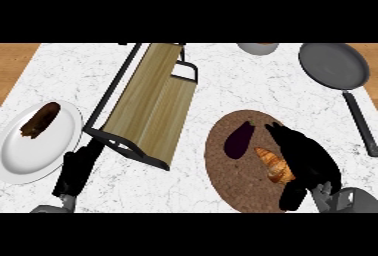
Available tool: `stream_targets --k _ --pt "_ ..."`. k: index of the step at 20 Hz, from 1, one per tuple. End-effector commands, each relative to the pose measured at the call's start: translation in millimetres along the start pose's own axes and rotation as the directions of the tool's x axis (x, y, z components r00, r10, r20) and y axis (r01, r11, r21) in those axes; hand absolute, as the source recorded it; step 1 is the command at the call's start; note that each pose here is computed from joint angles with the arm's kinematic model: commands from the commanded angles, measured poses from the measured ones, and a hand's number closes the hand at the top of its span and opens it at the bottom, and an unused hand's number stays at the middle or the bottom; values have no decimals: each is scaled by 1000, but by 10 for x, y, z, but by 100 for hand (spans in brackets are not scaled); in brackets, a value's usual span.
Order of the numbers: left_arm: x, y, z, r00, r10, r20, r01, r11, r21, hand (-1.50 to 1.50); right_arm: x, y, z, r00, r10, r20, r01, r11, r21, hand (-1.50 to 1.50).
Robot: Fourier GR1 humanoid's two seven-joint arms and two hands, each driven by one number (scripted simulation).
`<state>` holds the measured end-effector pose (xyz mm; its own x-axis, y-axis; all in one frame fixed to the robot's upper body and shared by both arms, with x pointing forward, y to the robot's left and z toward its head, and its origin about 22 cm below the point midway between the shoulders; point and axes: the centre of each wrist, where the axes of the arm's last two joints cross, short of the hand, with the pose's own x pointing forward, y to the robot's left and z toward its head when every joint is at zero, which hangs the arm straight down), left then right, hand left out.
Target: Pick the croissant from the placemat and place it in the tiered shelf
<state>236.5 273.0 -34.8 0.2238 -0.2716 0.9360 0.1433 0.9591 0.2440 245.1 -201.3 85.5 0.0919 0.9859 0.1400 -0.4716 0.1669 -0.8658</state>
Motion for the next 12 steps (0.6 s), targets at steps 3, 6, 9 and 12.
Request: stream_targets --k 3,6,9,12 --pt "148 -14 -147 1000 -3 16 3 1000 6 0 98 54 -11 998 19 -58 -18 1000 10 -150" --pt "12 -34 -15 1000 -1 -3 1 1000 -7 0 123 46 34 995 43 -93 -44 999 -16 -150" --pt "86 -217 -128 1000 2 4 -2 1000 2 0 55 162 -18 993 55 -108 -62 996 -58 -150" --pt "-54 -110 121 1000 6 -9 -6 1000 -14 0 -27 231 -196 988 102 -119 -108 993 -44 -150"
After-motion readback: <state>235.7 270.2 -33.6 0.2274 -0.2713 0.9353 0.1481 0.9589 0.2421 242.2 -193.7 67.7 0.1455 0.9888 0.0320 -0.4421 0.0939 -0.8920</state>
